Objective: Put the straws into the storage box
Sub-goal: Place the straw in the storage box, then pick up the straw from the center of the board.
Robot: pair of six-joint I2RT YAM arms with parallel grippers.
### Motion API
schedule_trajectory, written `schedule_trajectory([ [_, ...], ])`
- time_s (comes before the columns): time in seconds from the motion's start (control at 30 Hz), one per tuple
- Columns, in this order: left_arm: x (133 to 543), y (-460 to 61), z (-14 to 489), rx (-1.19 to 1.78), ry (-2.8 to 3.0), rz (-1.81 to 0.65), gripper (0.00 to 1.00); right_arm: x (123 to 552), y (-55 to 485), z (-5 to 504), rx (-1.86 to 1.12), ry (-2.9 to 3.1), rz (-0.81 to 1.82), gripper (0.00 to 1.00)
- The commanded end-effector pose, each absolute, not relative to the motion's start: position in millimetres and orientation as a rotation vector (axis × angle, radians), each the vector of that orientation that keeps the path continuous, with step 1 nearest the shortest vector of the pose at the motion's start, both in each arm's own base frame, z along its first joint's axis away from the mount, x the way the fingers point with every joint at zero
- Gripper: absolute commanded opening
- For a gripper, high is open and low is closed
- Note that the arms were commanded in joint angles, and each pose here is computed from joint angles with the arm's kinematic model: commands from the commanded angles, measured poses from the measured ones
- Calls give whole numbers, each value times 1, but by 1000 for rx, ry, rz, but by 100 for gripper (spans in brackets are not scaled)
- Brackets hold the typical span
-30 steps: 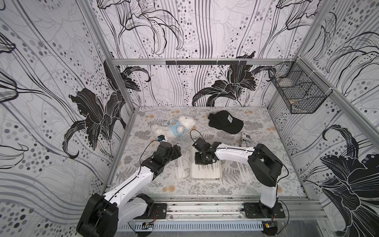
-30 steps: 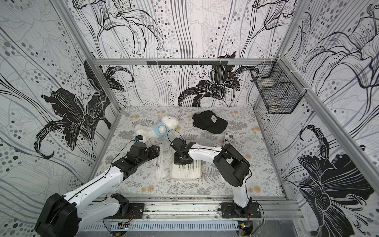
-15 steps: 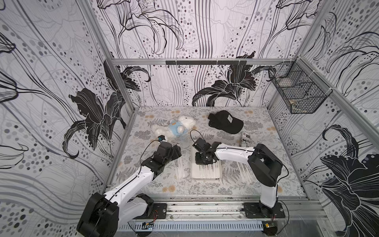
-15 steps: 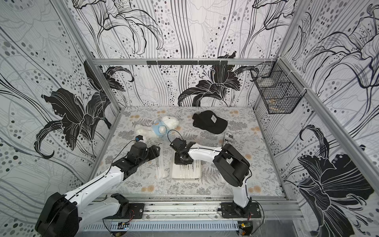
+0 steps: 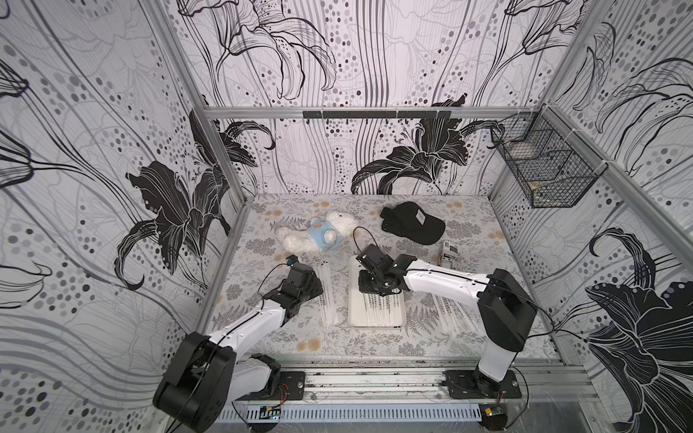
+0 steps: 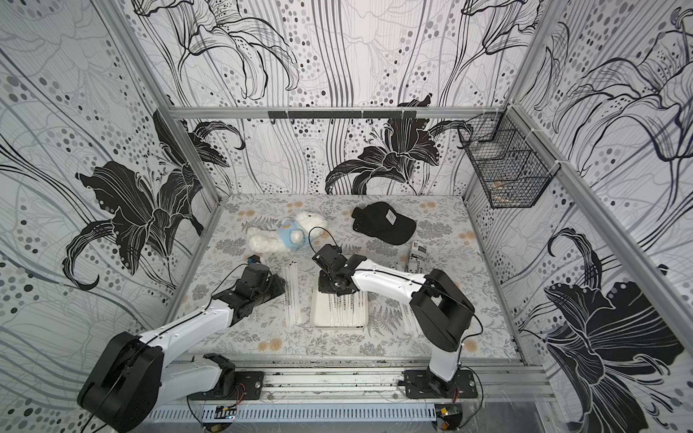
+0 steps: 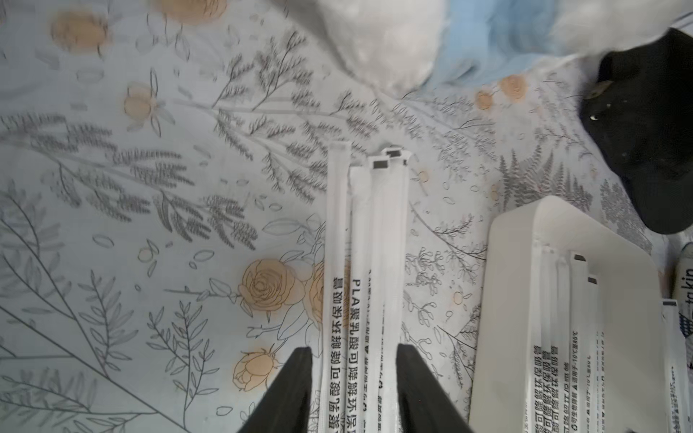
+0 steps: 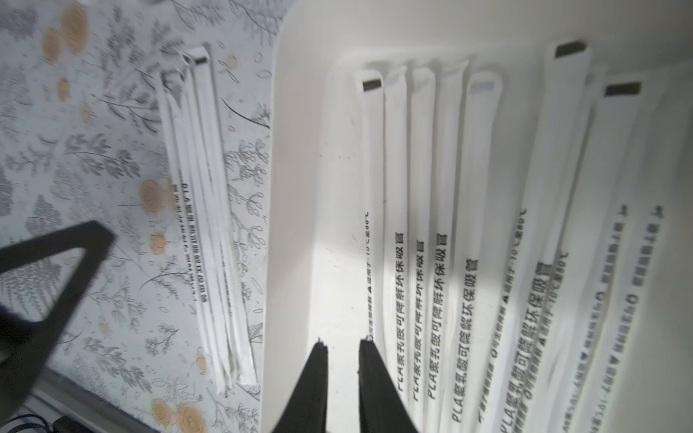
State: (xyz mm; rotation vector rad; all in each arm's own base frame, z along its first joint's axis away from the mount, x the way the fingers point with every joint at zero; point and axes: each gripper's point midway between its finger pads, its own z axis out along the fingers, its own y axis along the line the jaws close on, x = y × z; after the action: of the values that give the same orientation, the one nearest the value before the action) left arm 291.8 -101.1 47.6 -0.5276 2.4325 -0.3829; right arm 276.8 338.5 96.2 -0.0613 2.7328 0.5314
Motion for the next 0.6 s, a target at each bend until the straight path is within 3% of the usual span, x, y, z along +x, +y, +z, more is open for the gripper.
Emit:
schedule_trajectory([
  [0.0,297,-109,38,-514,2439,-429,33,278,328,97,-76,2717,479,20],
  [0.23,300,-109,24,-480,2482,-377,32,275,325,94,-85,2715,479,19],
  [0.57,301,-99,19,-414,2540,-174,22,275,324,91,-88,2712,478,19],
])
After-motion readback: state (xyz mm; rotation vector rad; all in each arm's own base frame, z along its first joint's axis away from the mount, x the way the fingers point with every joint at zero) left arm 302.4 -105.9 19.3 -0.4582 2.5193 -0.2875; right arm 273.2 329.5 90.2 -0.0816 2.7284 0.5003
